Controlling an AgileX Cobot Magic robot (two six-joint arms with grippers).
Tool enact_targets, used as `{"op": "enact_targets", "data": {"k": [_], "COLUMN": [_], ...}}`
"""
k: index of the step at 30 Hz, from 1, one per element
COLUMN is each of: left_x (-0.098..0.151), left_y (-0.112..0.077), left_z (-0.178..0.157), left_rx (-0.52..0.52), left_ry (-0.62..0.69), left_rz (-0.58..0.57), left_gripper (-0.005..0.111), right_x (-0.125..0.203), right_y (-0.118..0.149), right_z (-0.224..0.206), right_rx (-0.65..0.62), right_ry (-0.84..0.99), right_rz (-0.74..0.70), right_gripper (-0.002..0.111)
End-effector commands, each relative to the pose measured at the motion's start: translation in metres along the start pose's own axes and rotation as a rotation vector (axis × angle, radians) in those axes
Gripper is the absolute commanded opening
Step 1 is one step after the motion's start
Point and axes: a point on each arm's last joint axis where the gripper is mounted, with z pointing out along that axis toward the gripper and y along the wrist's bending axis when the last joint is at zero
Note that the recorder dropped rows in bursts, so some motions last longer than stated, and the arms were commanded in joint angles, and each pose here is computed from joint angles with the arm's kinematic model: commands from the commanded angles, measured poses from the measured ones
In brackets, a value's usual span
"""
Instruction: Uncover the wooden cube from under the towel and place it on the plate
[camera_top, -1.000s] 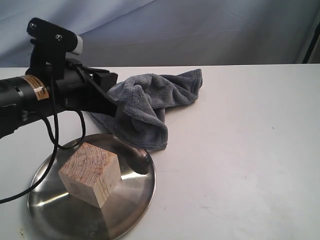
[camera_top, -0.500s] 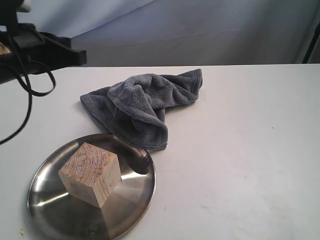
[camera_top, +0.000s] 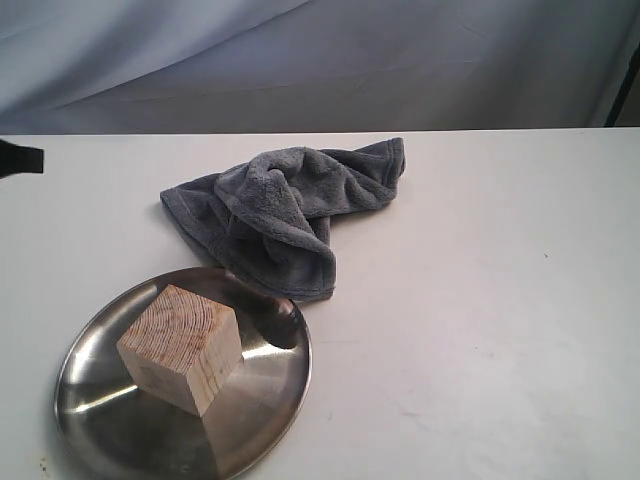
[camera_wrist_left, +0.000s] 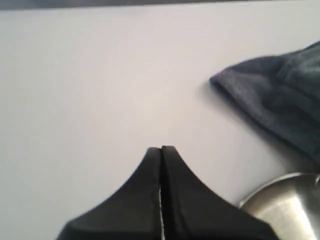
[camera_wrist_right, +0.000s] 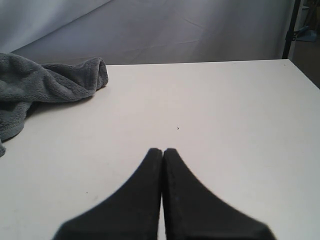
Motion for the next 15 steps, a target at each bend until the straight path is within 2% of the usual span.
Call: {"op": "enact_targets", "data": {"k": [1, 4, 8, 11, 15], "left_x": [0.012, 0.017, 0.021, 0.032, 0.042], "left_y": [0.019, 0.025, 0.018, 0.006, 0.002], "left_z": [-0.018, -0.034, -0.059, -0.075, -0.102], "left_rx": [-0.042, -0.059, -0.038, -0.016, -0.015], "left_ry": [0.135, 0.181, 0.161, 0.068, -0.035], "left_rz": [-0.119, -0.174, -0.117, -0.055, -0.051], "left_gripper": [0.000, 0.000, 0.000, 0.000, 0.000], "right_x": [0.002, 0.002, 0.002, 0.002, 0.002], "right_y": [0.000, 0.000, 0.000, 0.000, 0.000], "right_z": [0.000, 0.000, 0.000, 0.000, 0.000], "right_rx": [-0.001, -0.001, -0.001, -0.001, -0.001], "right_ry": [0.008, 0.008, 0.008, 0.008, 0.008], "right_rz": [0.009, 0.009, 0.009, 0.009, 0.009], "right_gripper": [0.003, 0.003, 0.003, 0.003, 0.003]}}
